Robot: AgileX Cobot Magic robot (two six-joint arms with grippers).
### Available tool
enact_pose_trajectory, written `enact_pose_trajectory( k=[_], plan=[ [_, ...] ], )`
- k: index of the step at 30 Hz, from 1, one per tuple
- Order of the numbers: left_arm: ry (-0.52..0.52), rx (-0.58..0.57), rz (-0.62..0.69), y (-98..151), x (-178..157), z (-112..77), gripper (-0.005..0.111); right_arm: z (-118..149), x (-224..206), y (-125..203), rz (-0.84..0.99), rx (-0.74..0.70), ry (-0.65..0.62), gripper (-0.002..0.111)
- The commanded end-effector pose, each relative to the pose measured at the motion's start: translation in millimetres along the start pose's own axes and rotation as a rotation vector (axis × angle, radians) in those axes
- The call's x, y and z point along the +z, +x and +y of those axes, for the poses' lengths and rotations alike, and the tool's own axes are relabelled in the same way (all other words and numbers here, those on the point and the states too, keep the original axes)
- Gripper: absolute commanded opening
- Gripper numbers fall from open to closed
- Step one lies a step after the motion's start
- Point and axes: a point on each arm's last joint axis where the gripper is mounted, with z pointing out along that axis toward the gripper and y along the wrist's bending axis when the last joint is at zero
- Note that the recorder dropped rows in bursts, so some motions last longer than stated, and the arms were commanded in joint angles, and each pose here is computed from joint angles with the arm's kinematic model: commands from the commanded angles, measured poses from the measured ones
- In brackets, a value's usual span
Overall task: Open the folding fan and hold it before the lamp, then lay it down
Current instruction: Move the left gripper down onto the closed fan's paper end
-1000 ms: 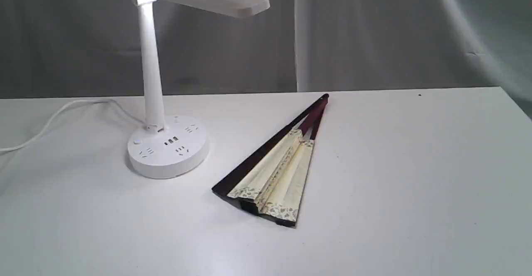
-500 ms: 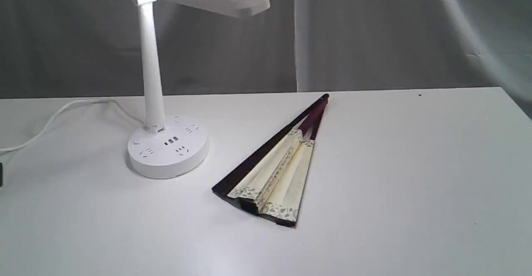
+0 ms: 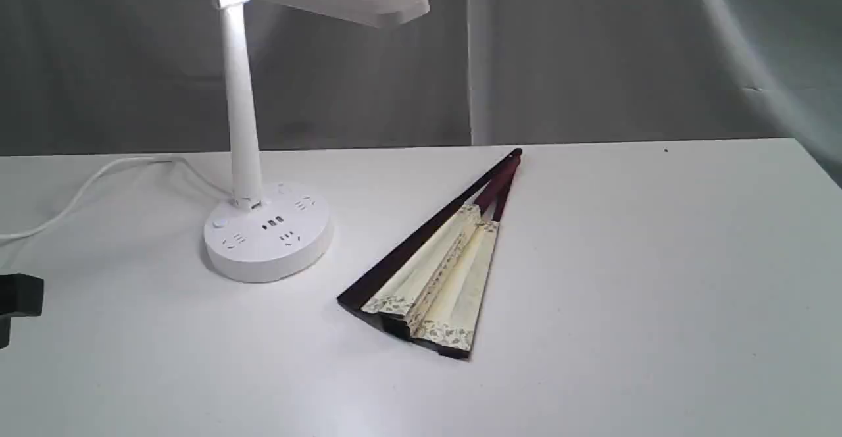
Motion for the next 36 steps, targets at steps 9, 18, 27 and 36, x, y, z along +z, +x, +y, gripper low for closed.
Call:
enact_pose_trajectory(
  k=[9, 18, 27, 36],
  plan=[
    [0.106, 0.056, 0.01, 1.1, 0.8, -12.5, 0.0, -0.3, -0.7, -1.7, -0.007, -0.009, 0.005, 0.0],
    [0.192, 0.186, 0.072, 9.4, 34.5, -58.5, 0.0, -0.3, -0.7, -1.9, -0.009, -0.009, 0.005, 0.0],
    [0.227, 0.242, 0.122, 5.8, 70.4, -96.0, 0.001, -0.3, -0.7, -2.3, -0.014, -0.009, 0.005, 0.0],
    [0.228, 0.267, 0.183, -26.1, 104.3, -124.7, 0.031, -0.3, -0.7, -2.5, -0.016, -0.009, 0.005, 0.0]
  ],
)
